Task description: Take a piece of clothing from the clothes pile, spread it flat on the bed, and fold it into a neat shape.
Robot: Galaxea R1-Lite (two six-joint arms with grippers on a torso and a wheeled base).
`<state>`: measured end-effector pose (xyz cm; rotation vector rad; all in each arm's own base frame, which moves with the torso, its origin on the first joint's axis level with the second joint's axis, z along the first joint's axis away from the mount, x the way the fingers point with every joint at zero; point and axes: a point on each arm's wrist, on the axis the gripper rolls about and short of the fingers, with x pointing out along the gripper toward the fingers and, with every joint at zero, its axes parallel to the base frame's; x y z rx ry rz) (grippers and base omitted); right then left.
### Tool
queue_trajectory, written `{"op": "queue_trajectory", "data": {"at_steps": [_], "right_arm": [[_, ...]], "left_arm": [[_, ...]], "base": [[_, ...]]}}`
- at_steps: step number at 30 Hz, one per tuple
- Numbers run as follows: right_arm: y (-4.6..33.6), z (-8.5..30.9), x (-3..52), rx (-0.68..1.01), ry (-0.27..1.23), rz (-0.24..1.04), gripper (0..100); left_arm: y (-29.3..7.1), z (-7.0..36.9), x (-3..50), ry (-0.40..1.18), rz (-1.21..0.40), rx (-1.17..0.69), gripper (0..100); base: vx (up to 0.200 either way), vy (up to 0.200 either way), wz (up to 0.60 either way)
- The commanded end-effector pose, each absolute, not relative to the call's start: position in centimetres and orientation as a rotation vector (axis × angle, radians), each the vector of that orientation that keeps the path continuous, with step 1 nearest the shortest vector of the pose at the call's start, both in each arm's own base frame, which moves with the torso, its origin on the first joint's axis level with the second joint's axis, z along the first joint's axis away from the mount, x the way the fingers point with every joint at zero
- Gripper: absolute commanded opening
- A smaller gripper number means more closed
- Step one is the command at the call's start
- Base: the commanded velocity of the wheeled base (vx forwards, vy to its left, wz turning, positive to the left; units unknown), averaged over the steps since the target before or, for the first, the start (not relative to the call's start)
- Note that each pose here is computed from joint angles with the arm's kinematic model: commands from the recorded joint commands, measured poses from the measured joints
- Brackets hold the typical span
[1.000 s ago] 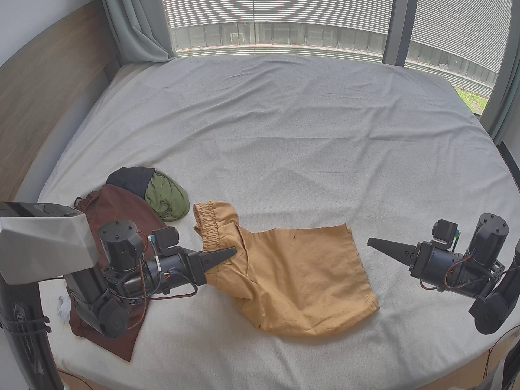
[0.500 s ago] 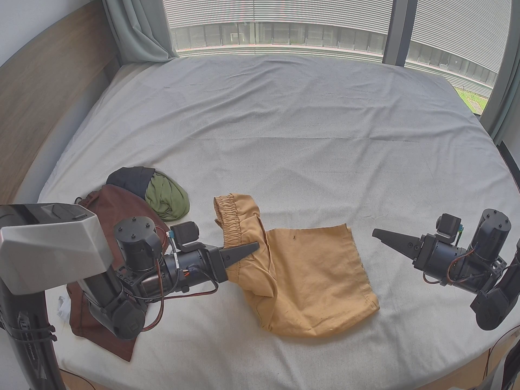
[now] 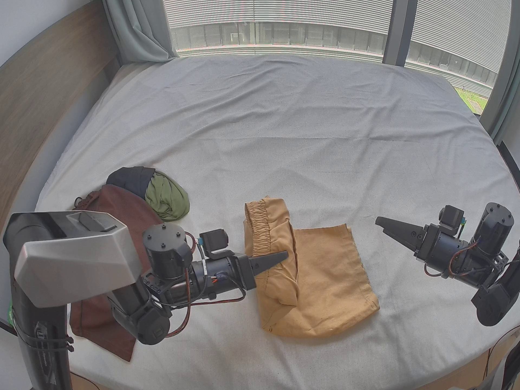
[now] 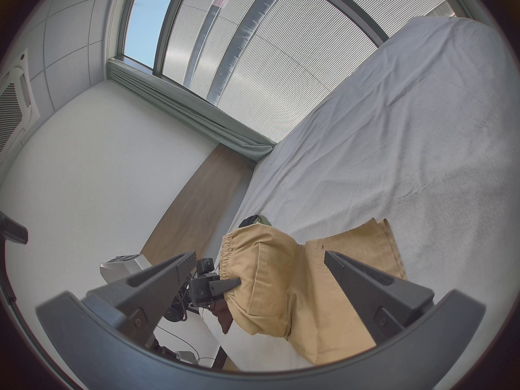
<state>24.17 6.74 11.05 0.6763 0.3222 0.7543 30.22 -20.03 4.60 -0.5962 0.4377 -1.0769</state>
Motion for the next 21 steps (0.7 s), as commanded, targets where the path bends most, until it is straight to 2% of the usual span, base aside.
{"op": "queue_trajectory", "data": {"at_steps": [1,13,21], "right_arm": [[6.5,11.5,24.3,0.674,0.300,0.750,100],[6.4,11.8,24.5,0.674,0.283,0.748,100],[6.3,11.8,24.6,0.673,0.281,0.749,100]], "left_arm": [[-21.6,3.4,30.4,0.470,-1.102,-0.608,0],[-24.6,0.4,31.1,0.524,-1.121,-0.641,0],[-25.3,-0.4,31.5,0.528,-1.126,-0.643,0]], "base": [[0.000,0.000,0.00],[0.000,0.000,0.00],[0.000,0.000,0.00]]}}
